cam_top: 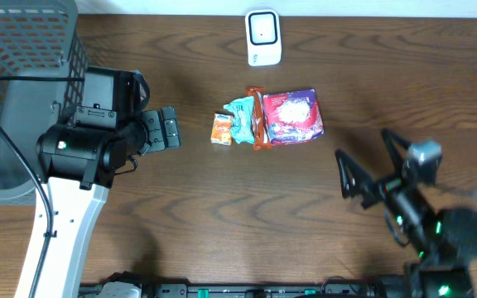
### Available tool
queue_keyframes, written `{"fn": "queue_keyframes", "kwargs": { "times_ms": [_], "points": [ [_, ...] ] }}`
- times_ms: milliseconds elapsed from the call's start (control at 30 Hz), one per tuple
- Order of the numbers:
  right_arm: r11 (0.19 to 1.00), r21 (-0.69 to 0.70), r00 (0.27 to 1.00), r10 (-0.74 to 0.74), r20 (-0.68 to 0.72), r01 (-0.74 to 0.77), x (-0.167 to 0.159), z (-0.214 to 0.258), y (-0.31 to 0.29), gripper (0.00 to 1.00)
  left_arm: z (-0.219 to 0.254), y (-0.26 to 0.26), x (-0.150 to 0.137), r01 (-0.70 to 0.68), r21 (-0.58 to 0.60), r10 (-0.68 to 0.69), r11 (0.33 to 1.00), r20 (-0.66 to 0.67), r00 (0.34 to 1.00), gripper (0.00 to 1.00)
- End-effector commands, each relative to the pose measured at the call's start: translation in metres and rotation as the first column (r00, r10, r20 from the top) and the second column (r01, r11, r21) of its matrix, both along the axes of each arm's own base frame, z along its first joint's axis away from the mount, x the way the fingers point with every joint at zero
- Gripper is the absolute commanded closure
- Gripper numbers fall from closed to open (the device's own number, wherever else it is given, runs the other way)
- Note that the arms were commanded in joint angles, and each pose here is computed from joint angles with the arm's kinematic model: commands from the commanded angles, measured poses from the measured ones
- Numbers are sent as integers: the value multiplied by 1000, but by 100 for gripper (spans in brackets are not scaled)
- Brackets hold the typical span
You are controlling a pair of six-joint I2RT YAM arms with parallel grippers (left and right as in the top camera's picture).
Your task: Scan the item barcode
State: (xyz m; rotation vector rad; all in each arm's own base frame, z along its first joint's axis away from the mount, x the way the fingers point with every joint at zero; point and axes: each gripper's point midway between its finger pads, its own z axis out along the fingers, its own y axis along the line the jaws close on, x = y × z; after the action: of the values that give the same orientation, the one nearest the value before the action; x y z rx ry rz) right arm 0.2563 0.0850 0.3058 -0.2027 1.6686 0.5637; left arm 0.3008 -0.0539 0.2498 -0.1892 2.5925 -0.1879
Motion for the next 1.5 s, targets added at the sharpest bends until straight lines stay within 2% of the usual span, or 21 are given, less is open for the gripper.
{"fn": "queue_keyframes", "kwargs": {
  "times_ms": [0,100,233,467,633,833,1033,1367,1467],
  "points": [
    [983,-183,998,12,-60,-23,28,16,-2,1,-3,3,0,-3,15,3,1000,-8,1000,2],
    [969,-231,966,22,-256,-83,51,8,-1,1,-3,3,0,-3,15,3,1000,-8,1000,2],
    [966,-193,854,46,-518,-169,74,-12,4,1,-3,3,0,-3,15,3,1000,-8,1000,2],
    [974,-23,680,142,-719,-227,103,-59,22,1,-3,3,0,-3,15,3,1000,-8,1000,2],
    [972,-1,607,147,-781,-237,116,-95,24,1,-3,3,0,-3,15,3,1000,-8,1000,2],
    [986,-99,589,1,-808,-137,145,-132,2,1,-3,3,0,-3,15,3,1000,-8,1000,2],
    [988,-93,576,-6,-818,-122,171,-165,0,1,-3,3,0,-3,15,3,1000,-8,1000,2],
    [981,85,477,161,-864,-177,181,-221,23,1,-3,3,0,-3,15,3,1000,-8,1000,2],
    [973,132,439,205,-875,-191,179,-236,29,4,-3,3,0,-3,15,3,1000,-8,1000,2]
  ]
}}
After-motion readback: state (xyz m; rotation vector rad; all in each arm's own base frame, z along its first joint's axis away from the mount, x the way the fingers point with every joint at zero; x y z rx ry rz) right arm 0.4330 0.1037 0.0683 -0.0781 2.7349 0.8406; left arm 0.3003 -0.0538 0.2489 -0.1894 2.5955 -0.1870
